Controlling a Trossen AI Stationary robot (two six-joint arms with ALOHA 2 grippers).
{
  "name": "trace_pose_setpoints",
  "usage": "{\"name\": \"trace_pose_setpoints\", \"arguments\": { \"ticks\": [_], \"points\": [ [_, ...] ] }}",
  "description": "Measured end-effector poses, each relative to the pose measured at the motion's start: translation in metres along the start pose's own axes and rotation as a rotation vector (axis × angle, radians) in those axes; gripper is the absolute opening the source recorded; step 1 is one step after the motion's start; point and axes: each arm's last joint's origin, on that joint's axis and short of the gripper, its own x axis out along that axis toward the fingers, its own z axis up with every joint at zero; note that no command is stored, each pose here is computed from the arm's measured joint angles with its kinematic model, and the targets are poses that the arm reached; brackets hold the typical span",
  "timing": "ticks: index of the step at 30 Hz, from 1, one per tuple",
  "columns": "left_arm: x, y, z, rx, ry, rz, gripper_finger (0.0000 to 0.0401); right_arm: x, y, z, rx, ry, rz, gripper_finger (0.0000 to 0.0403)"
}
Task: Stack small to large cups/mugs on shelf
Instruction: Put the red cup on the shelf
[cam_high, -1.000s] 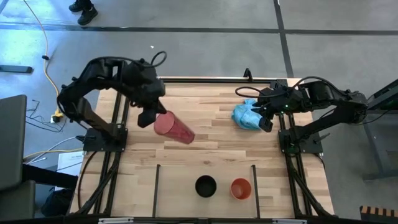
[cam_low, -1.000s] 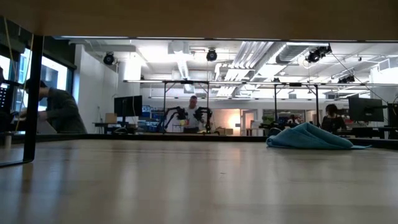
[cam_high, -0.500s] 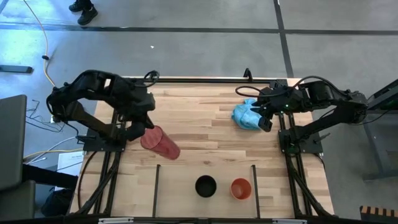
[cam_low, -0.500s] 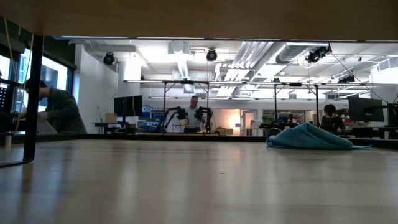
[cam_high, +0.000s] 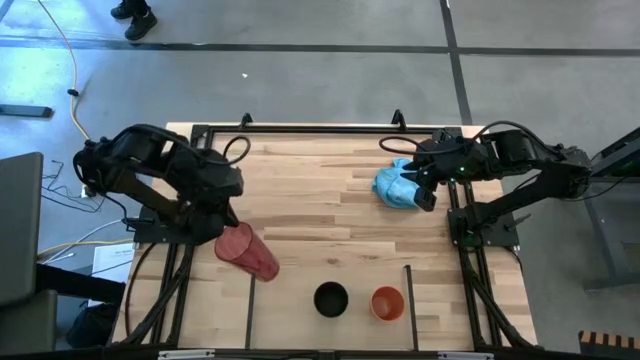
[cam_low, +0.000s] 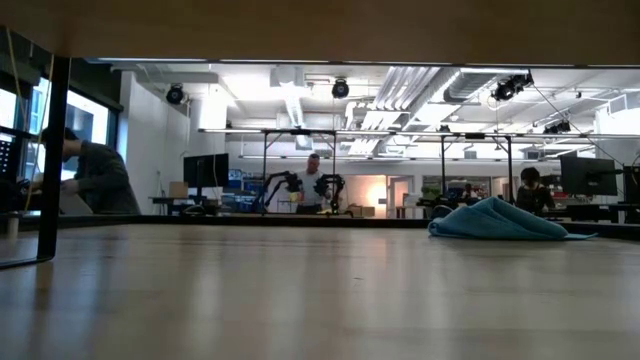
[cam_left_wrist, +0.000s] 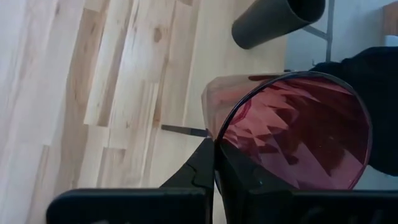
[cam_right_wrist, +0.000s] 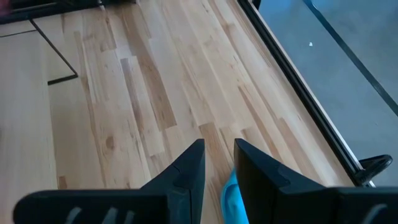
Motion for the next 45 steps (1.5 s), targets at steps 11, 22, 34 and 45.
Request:
{"name": "trace_pose_setpoints", "arguments": {
  "ticks": [11,22,34,45],
  "points": [
    [0.01,-0.007,0.002,-0.008,0.043,-0.014,0.0,0.0,0.002,0.005,-0.009,-0.051,0.014,0.0078],
    [0.019,-0.012,0.011,-0.003,0.07,-0.033,0.0,0.0,0.002,0.005,-0.025,-0.051,0.013,0.0078],
    [0.04,-0.034,0.026,0.046,0.112,-0.065,0.0,0.0,0.001,0.005,-0.054,-0.052,0.009,0.0078],
    [0.058,-0.046,0.035,0.071,0.111,-0.014,0.0,0.0,0.001,0.005,-0.069,-0.052,0.01,0.0078]
  ]
}}
